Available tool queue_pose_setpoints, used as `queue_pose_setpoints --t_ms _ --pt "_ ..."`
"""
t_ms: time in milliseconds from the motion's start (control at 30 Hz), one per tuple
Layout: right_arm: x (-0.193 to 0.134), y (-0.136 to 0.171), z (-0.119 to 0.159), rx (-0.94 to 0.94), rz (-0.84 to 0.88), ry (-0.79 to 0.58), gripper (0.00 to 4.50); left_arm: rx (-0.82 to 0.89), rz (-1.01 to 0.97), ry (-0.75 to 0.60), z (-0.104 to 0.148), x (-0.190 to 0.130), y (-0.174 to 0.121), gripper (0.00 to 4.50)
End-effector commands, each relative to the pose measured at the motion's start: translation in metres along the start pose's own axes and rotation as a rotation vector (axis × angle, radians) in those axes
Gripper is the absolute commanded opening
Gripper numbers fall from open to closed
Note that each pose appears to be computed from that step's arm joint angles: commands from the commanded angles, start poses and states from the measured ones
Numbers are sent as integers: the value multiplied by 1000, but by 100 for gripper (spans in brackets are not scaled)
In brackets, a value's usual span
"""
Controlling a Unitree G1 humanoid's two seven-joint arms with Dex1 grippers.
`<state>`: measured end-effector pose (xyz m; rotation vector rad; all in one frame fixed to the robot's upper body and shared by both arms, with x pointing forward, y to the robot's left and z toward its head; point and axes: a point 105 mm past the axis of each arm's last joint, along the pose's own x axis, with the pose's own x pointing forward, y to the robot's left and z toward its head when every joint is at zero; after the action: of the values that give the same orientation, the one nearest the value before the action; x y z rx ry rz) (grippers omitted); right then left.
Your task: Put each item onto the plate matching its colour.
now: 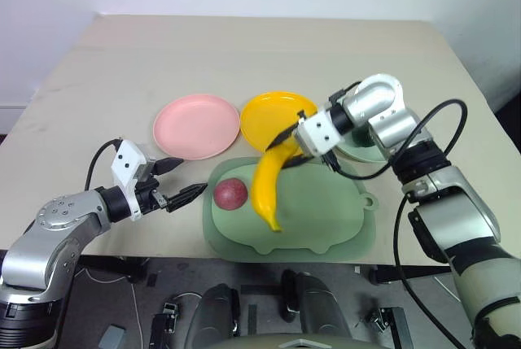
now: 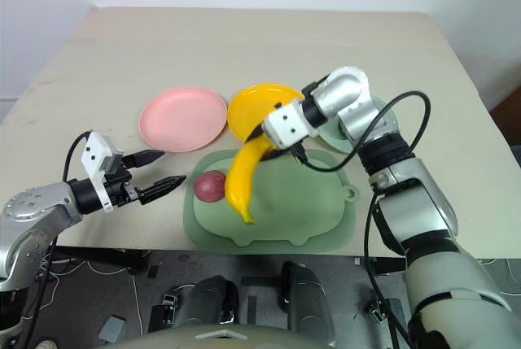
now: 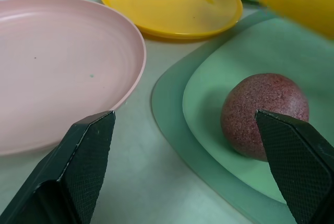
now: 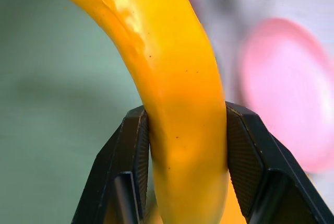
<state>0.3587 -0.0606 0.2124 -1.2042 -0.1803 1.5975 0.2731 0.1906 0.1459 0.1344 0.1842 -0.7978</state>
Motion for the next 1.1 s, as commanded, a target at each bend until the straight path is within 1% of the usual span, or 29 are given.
queue_pose_setpoints --t_ms 33,133,267,467,533,567,600,733,767,867,967,1100 --pt "-24 -32 -31 38 -204 204 172 39 -1 -37 13 -3 1 450" --pt "-20 -39 -52 76 -280 300 172 41 -9 -39 14 -1 0 450" --pt "-13 -40 -70 130 -346 367 172 49 -13 -46 16 2 0 450" --pt "-9 -30 -87 136 -333 455 172 53 -12 -51 18 0 -3 450" --pt "-10 -31 -88 159 -354 455 244 52 -7 -48 17 -2 -3 450" --pt "-11 -33 -88 172 -368 447 268 51 -5 -47 17 -2 -3 450" --pt "-13 -34 -87 182 -382 438 303 51 -2 -45 17 -3 -3 450" --pt "-17 -38 -83 181 -397 409 438 53 0 -40 17 -5 -1 450" --pt "-18 -38 -82 173 -405 404 445 56 -2 -37 17 -5 -1 450" --pt "-27 -46 -79 119 -471 406 445 68 -12 -36 21 -3 1 450" --pt "-43 -50 -75 138 -524 364 445 89 -53 -43 29 1 0 450" --pt "-67 -42 -75 191 -589 285 445 116 -164 -8 35 3 -5 450"
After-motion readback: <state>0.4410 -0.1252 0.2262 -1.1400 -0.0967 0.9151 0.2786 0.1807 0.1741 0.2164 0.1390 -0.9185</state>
